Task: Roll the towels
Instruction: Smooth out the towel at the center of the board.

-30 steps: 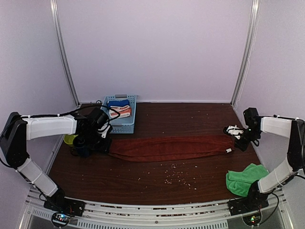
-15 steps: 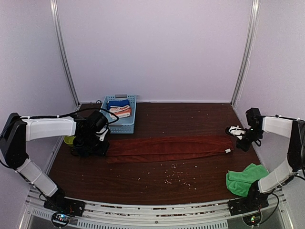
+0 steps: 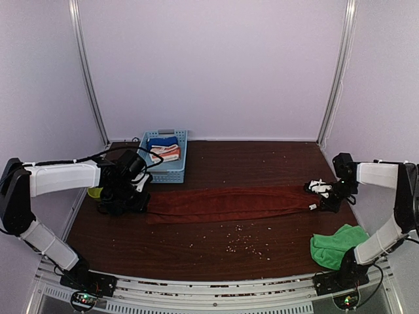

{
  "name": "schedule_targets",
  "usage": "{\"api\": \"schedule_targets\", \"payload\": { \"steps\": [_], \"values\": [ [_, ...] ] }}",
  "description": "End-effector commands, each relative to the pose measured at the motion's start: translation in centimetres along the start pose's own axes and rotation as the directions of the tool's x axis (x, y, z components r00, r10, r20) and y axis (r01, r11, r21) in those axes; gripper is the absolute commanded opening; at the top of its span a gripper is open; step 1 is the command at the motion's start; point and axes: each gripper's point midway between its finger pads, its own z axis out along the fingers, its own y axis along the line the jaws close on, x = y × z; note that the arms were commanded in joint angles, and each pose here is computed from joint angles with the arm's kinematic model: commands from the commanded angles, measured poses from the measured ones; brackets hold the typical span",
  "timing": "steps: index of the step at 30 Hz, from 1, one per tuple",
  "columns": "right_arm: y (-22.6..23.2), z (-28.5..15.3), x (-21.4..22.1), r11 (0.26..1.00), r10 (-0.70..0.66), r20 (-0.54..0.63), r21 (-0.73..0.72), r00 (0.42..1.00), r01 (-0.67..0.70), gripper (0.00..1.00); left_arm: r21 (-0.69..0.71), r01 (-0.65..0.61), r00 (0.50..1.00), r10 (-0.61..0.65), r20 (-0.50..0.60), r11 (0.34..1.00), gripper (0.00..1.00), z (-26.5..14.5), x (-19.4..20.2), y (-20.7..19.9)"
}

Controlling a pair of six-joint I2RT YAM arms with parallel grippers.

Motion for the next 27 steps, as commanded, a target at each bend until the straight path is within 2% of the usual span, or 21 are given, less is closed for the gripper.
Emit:
{"api": "schedule_targets", "payload": {
  "steps": [1,4,7,10,19,23,24,26,27],
  "values": [
    [-0.7,0.5,-1.2,1.000,-0.014,0.023,0.009,1.000,0.014,0.20,0.038,-0.017,0.998,0.014,0.065,0.999,0.00,-1.2,-1.8,-0.7],
    [-0.5,1.0,-1.6,1.000,-0.020,0.025,-0.015,0.999,0.021,0.16,0.035,-0.014,0.998,0.012,0.059,0.999,0.00,-1.0,-1.7,-0.6],
    [-0.7,1.0,-1.9,0.999,-0.023,0.027,-0.021,0.999,0.024,0.03,0.029,-0.017,0.998,0.015,0.057,0.999,0.00,-0.9,-1.7,-0.6],
    [-0.8,0.2,-2.1,0.999,-0.027,0.032,-0.017,0.999,0.028,0.00,0.016,-0.017,0.998,0.016,0.062,1.000,0.00,-1.0,-1.8,-0.3],
    [-2.2,-2.2,-1.5,0.997,-0.036,0.008,0.062,0.999,0.036,0.00,-0.030,-0.016,0.998,0.018,0.053,0.999,0.00,-0.7,-1.9,0.6],
    [-1.7,-2.8,-1.1,0.997,-0.059,0.002,0.055,0.998,0.059,0.00,-0.034,-0.016,0.999,0.018,0.046,0.999,0.00,-1.1,-1.9,0.8],
    [-1.3,-2.7,-0.9,0.996,-0.073,-0.001,0.041,0.997,0.073,0.01,-0.031,-0.020,0.999,0.022,0.046,0.999,0.00,-1.1,-2.0,0.7],
    [-0.6,-2.1,-0.7,0.995,-0.095,0.003,0.028,0.996,0.094,0.16,-0.021,-0.019,0.999,0.020,0.044,1.000,0.00,-0.9,-1.9,0.6],
    [-0.5,-1.7,-0.7,0.995,-0.098,0.008,0.022,0.995,0.098,0.18,-0.013,-0.021,0.999,0.021,0.043,1.000,0.00,-0.9,-1.9,0.4]
  ]
}}
